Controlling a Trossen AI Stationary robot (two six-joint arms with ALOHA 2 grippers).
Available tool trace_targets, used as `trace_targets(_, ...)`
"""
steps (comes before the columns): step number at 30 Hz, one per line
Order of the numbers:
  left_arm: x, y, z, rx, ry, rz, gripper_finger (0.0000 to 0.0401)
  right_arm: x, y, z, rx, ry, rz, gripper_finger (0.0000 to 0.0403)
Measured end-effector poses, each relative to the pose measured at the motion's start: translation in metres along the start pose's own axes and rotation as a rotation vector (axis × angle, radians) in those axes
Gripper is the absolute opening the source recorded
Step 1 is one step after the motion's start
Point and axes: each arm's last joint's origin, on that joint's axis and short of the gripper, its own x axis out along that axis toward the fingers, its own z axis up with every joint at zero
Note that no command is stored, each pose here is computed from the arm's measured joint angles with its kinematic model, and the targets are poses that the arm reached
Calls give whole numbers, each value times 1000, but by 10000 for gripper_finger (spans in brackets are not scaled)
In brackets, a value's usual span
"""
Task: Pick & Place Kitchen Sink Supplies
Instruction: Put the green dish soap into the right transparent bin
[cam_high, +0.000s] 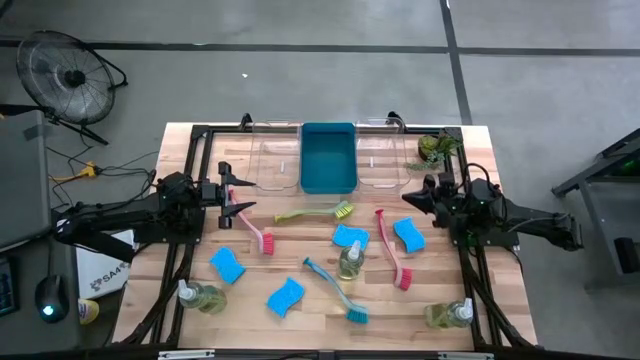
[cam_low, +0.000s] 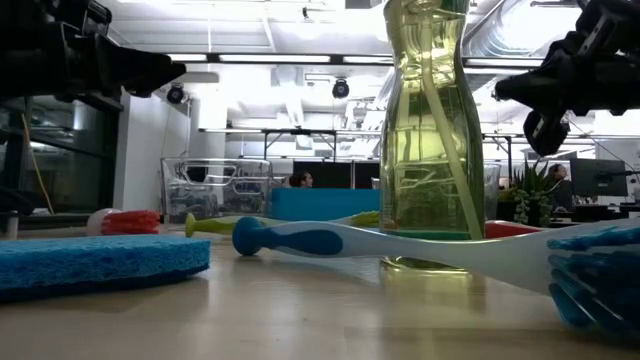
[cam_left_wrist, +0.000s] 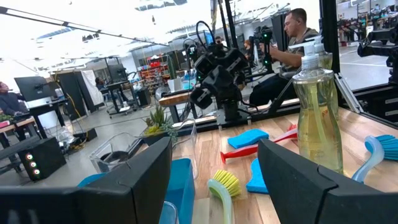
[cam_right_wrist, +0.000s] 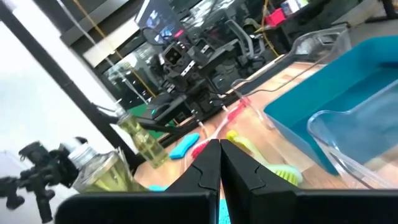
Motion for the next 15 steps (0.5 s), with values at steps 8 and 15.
trace_targets(8, 0, 0, 0, 0, 0, 0, 234, -2, 10, 13, -83, 46, -13, 10)
trace_targets(15, 0, 0, 0, 0, 0, 0, 234, 0, 28, 40, -168, 193, -92, 26)
